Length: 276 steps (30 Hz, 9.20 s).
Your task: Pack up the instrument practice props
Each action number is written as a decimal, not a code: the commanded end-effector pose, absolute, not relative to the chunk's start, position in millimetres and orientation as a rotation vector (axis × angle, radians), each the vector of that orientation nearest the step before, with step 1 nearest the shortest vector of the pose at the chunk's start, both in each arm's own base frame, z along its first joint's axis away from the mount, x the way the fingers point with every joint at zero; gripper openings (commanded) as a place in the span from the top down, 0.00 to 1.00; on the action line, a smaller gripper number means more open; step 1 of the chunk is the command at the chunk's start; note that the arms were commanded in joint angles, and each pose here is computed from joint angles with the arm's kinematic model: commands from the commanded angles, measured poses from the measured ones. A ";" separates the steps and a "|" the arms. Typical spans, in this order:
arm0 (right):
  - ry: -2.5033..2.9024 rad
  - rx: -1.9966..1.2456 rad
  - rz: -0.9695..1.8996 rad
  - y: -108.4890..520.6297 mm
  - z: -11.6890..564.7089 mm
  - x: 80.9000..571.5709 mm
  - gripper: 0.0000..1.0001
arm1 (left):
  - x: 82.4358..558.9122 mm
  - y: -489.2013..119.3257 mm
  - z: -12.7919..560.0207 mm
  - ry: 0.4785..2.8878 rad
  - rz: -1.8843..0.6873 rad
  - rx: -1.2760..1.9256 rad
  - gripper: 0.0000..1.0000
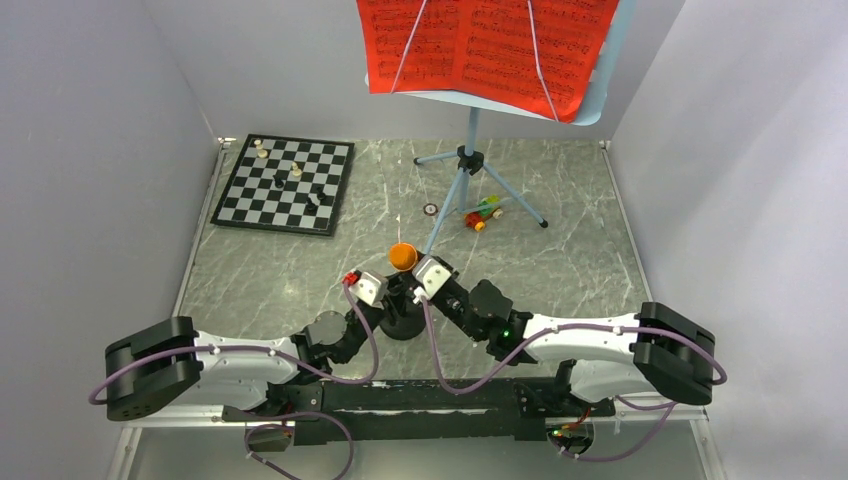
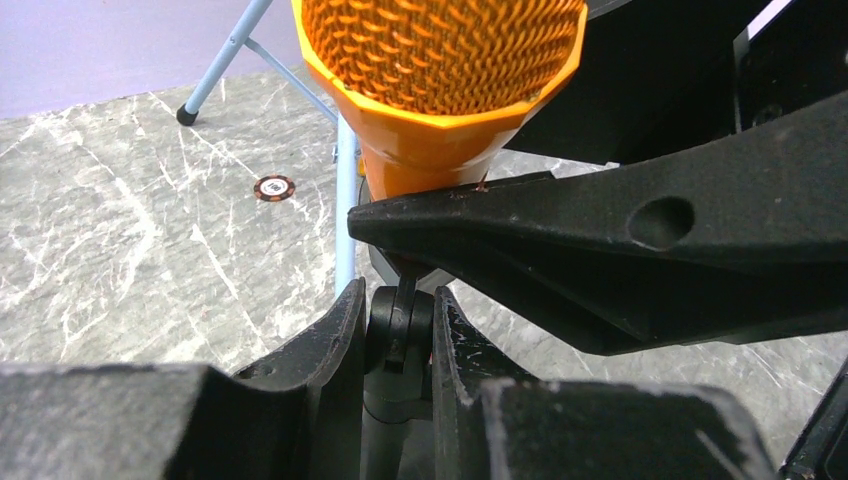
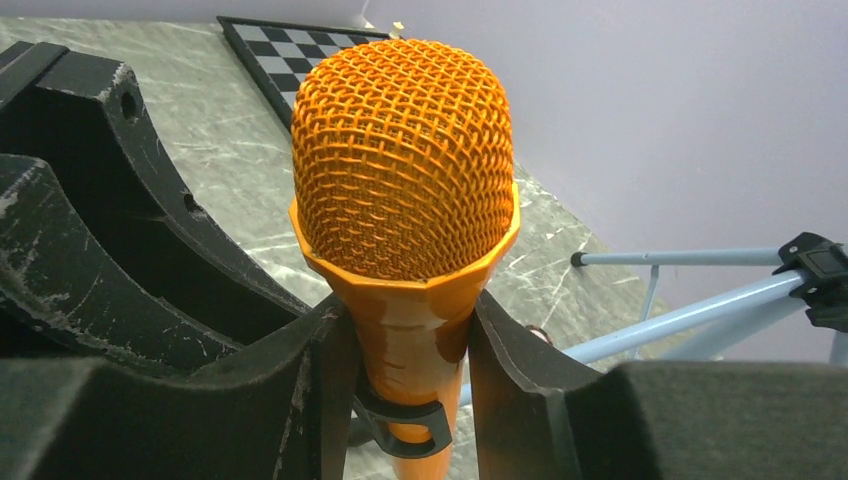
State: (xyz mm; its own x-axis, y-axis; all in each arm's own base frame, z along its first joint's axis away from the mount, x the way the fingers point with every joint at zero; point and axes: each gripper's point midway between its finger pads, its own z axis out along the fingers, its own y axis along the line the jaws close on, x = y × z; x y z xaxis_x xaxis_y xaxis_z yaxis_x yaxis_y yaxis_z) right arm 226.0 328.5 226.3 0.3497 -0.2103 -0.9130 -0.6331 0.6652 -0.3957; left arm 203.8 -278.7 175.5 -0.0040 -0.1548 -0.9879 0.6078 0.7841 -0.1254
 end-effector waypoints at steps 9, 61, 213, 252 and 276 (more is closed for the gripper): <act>1.223 -0.480 0.087 252.7 303.6 258.3 1.00 | 183.1 -255.4 66.6 1.745 -0.473 0.576 1.00; 1.564 -0.279 0.517 219.8 342.0 212.5 1.00 | 187.7 -239.0 266.3 1.404 -0.634 0.343 0.01; 1.589 -0.710 0.907 281.9 343.5 155.9 0.00 | 368.3 50.2 8.1 1.949 -0.293 -1.487 0.48; 1.779 -0.510 0.744 255.7 272.8 184.5 0.00 | 238.3 -167.0 208.2 1.639 -0.631 0.125 0.16; 1.772 -0.448 0.720 239.2 286.4 184.5 0.00 | 171.5 -265.4 140.7 1.492 -0.659 0.696 0.18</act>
